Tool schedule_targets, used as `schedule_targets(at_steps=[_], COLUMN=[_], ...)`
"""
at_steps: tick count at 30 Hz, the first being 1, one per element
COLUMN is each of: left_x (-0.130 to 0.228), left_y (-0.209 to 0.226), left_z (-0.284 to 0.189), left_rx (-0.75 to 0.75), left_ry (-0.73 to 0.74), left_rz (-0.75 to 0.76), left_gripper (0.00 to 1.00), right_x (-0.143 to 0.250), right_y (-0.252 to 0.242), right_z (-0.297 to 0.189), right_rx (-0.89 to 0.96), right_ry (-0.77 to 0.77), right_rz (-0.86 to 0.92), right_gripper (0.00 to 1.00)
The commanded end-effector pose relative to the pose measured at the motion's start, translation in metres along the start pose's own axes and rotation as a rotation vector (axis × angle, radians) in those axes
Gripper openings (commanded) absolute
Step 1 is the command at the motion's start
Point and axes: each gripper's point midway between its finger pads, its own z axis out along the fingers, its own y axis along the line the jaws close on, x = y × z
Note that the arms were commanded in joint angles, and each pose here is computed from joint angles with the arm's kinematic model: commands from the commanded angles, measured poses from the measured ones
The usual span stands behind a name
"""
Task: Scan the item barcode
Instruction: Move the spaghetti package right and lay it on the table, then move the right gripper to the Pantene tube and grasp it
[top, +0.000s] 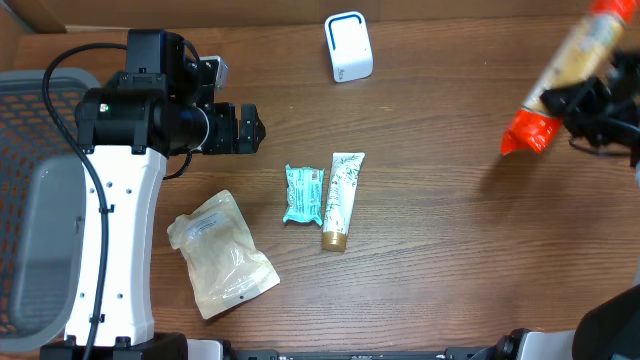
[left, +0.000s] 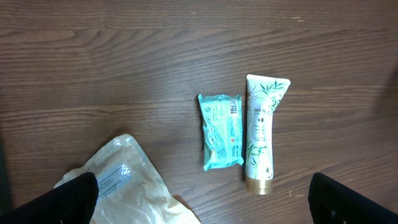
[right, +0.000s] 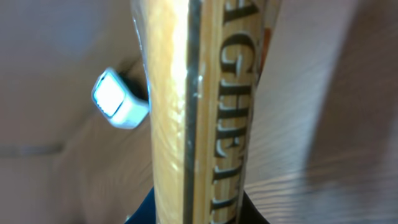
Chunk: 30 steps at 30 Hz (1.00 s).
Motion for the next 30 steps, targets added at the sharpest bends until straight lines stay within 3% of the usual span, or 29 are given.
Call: schedule_targets(at_steps=[1, 5, 10, 14, 22, 30], left_x=[-0.006, -0.006, -0.006, -0.006, -0.006, -0.006], left_y=[-0.006, -0.006, -0.006, -0.006, -0.006, -0.006], left_z=[-0.015, -0.015, -0.015, -0.015, -0.015, -0.015], left_rx=[0.018, 0.019, 0.019, 0.019, 0.019, 0.018], left_ry=[-0.05, -0.05, -0.049, -0.05, -0.05, -0.05], left_rz=[0.029, 0.029, 0.028, 0.029, 0.029, 0.029], left_gripper=[1.0, 1.0, 1.0, 1.0, 1.0, 1.0], right_x=[0.011, 0.026, 0.036, 0.035, 0.06, 0.09], right_y=[-0.016, -0.071, -0.085, -0.085, -0.073, -0.024], right_z=[0.008, 0.032, 0.051, 0.052, 0.046, 0.033], right_rx=[-0.023, 0.108, 0.073, 0.07, 0.06, 0.074], right_ry=[-0.009, -0.083, -0.133, -0.137, 0.027, 0.225], right_rz=[0.204, 0.35, 0.345, 0.299, 0.162, -0.053], right_gripper=[0.04, 0.04, 0.04, 0.42, 0.56, 0.59])
